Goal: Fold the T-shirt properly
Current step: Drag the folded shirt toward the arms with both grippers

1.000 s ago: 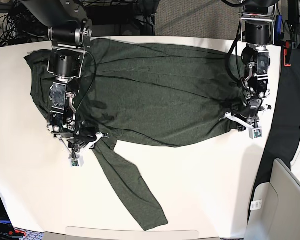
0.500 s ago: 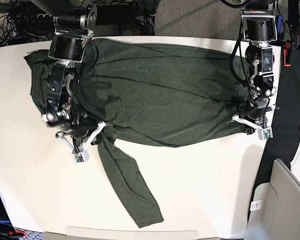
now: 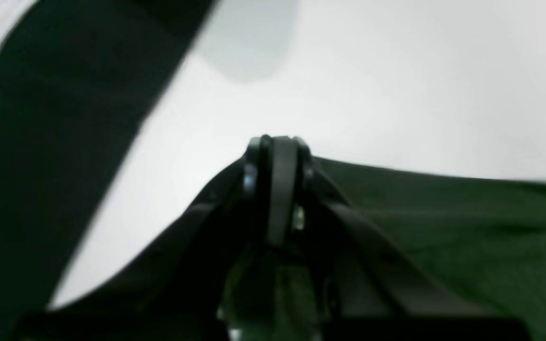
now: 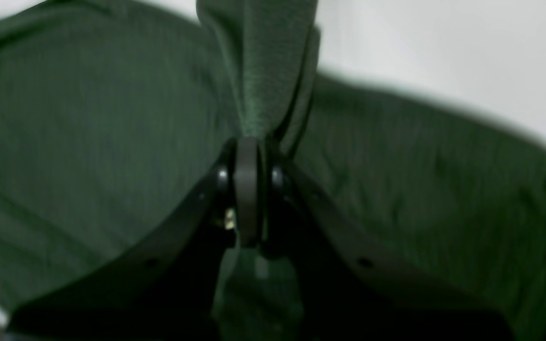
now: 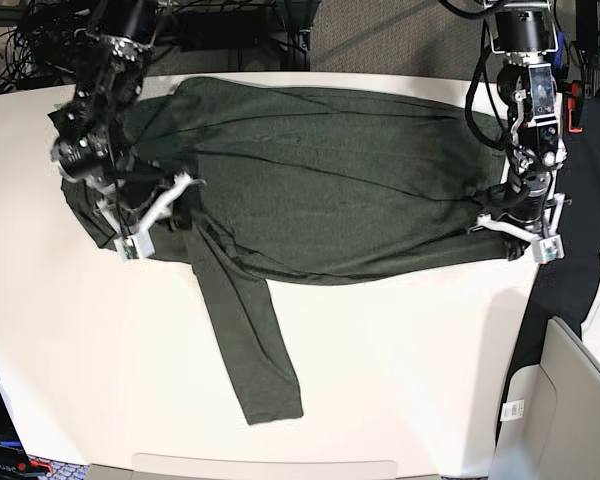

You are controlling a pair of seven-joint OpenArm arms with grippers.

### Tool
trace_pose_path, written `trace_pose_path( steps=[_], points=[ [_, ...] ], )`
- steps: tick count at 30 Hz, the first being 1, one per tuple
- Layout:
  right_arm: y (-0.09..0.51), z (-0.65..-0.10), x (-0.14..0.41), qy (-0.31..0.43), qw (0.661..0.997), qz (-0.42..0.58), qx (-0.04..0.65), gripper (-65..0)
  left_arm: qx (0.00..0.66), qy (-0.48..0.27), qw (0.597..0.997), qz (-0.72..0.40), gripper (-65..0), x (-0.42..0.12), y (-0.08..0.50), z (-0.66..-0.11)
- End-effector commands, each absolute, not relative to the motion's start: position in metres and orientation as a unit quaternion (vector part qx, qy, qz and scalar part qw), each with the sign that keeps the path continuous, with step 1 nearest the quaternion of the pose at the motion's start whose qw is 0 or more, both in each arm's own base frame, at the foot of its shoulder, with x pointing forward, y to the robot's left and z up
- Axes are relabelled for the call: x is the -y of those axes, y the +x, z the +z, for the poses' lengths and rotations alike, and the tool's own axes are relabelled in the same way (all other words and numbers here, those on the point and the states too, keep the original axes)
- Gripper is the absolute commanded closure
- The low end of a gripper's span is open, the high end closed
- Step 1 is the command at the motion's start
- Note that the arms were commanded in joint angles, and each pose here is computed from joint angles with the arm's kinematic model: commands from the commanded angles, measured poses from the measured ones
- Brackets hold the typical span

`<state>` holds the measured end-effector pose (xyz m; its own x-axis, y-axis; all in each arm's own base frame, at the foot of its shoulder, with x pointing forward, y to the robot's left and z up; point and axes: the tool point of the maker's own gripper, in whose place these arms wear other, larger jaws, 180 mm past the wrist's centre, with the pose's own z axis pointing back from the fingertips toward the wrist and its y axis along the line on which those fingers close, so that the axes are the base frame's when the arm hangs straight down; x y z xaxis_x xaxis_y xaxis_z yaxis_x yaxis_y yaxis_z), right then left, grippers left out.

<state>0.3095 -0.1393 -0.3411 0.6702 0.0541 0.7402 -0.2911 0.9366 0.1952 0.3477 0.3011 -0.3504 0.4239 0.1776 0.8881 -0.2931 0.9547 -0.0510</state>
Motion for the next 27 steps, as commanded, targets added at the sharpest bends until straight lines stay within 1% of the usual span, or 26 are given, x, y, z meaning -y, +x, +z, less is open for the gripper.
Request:
trace_pose_path(
  steps=[1,10,16,19,27],
  points=[
    [0.315,-0.321,0.143,0.156,0.886,0.09,0.428,-0.6,0.546,0.07,0.824,0.136,-0.1,-0.311,0.353,-0.329],
    [0.282,-0.306,0.17,0.158,0.878,0.071,0.446,-0.6,0.548,0.072,0.824,0.125,-0.1,-0.306,0.339,-0.325],
    [0.267,-0.298,0.184,0.18,0.87,0.041,0.456,-0.6,0.55,0.083,0.821,0.132,-0.1,-0.315,0.325,-0.321],
    [0.263,-0.292,0.192,0.187,0.867,0.033,0.46,-0.6,0.556,0.085,0.817,0.128,-0.1,-0.314,0.321,-0.314],
    [0.259,-0.278,0.218,0.177,0.86,0.02,0.479,-0.6,0.557,0.085,0.817,0.125,-0.1,-0.313,0.318,-0.313]
  ],
)
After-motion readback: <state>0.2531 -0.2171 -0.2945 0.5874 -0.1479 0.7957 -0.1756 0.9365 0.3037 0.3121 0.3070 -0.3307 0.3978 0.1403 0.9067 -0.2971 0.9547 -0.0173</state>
